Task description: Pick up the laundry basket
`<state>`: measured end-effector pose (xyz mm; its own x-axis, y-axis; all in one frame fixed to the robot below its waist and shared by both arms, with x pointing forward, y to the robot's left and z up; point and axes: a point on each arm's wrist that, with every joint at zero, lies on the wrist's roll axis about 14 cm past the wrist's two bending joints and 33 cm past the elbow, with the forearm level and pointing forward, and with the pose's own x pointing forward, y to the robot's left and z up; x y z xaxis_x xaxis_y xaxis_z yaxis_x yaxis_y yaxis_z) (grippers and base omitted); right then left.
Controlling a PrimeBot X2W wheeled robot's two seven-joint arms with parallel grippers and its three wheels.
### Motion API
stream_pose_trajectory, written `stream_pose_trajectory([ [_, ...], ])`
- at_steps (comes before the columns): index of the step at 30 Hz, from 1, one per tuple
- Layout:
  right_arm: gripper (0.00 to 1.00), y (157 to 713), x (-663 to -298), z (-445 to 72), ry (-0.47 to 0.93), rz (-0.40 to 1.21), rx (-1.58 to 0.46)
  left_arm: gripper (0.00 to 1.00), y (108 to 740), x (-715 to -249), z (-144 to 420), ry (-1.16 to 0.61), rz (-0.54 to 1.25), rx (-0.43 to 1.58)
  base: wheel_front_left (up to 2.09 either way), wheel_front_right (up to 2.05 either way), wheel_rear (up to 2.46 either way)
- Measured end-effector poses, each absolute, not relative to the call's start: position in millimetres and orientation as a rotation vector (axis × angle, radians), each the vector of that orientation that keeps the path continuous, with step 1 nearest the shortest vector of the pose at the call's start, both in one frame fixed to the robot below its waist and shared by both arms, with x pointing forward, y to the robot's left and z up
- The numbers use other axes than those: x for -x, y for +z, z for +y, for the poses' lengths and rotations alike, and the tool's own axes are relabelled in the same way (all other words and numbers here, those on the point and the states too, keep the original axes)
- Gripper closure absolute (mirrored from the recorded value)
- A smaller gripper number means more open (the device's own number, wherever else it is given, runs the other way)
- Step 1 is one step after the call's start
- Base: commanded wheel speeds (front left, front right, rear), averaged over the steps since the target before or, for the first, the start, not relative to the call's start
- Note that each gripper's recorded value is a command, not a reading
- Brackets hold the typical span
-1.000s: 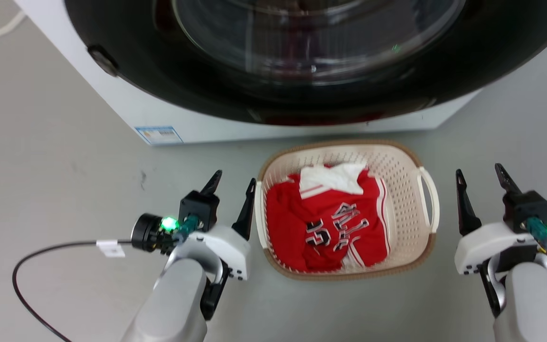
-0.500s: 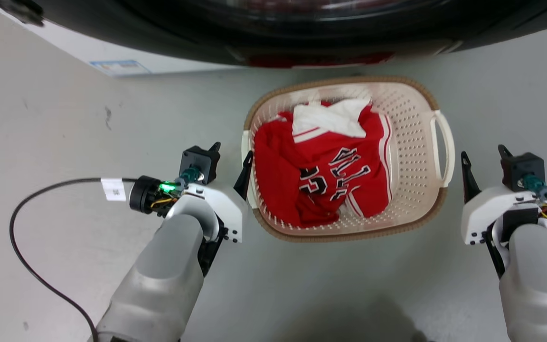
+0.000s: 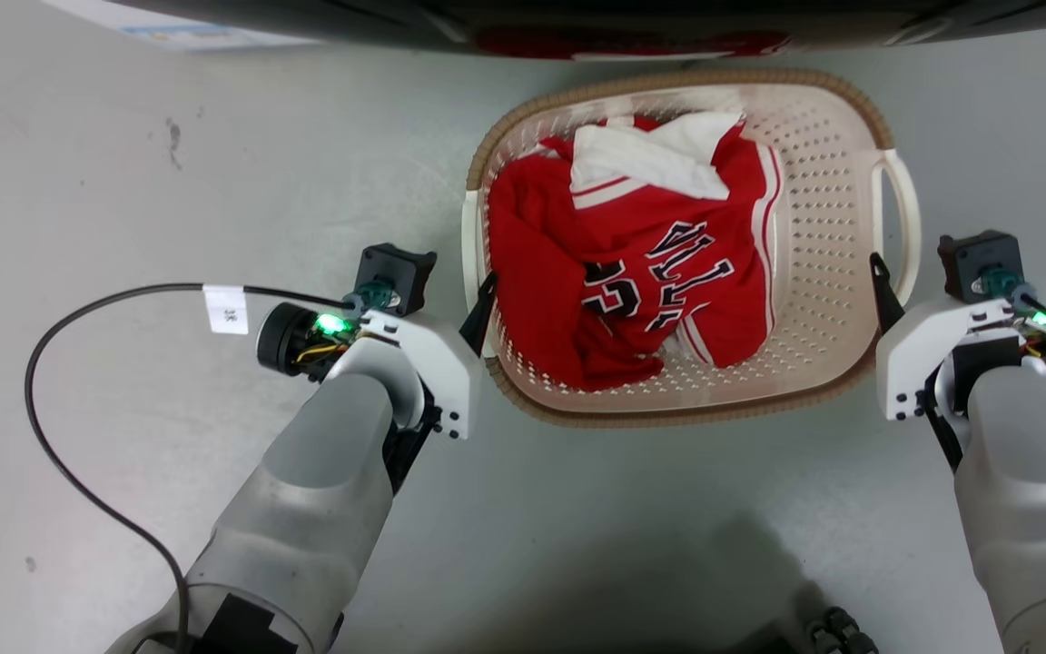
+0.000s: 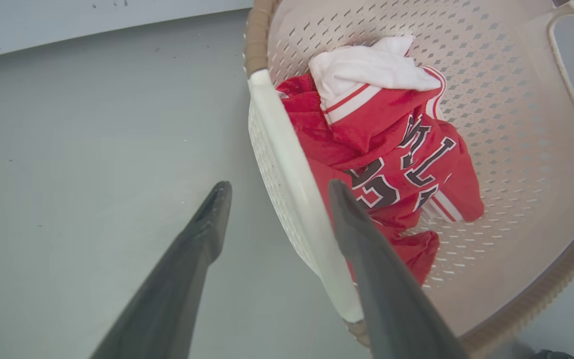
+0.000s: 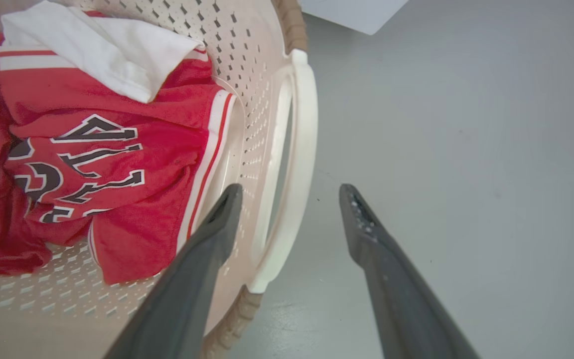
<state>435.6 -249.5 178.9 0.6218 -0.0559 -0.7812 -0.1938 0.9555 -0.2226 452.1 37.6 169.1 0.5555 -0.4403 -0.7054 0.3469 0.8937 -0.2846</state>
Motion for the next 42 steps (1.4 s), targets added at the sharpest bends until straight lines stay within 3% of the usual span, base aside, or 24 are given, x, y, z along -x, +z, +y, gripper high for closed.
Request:
stream_pose_trajectory([
  [12,0.00,148,-444,-245,0.104,0.967,0.309,0.00,144,-451,34,-0.475,0.914,0.129,0.00,0.00,0.00],
  [13,0.42,147,-444,-244,0.108,0.972,0.310,0.00,143,-451,35,-0.473,0.917,0.126,0.00,0.00,0.00],
  [14,0.96,145,-443,-242,0.111,0.978,0.310,0.68,143,-451,35,-0.475,0.919,0.123,0.00,0.00,0.00],
  [15,1.00,144,-442,-241,0.116,0.985,0.312,1.00,142,-451,36,-0.473,0.920,0.122,0.00,0.00,0.00],
  [42,1.00,193,-430,-208,0.158,0.981,0.272,1.00,207,-444,58,-0.415,0.869,0.089,0.00,0.00,0.00],
])
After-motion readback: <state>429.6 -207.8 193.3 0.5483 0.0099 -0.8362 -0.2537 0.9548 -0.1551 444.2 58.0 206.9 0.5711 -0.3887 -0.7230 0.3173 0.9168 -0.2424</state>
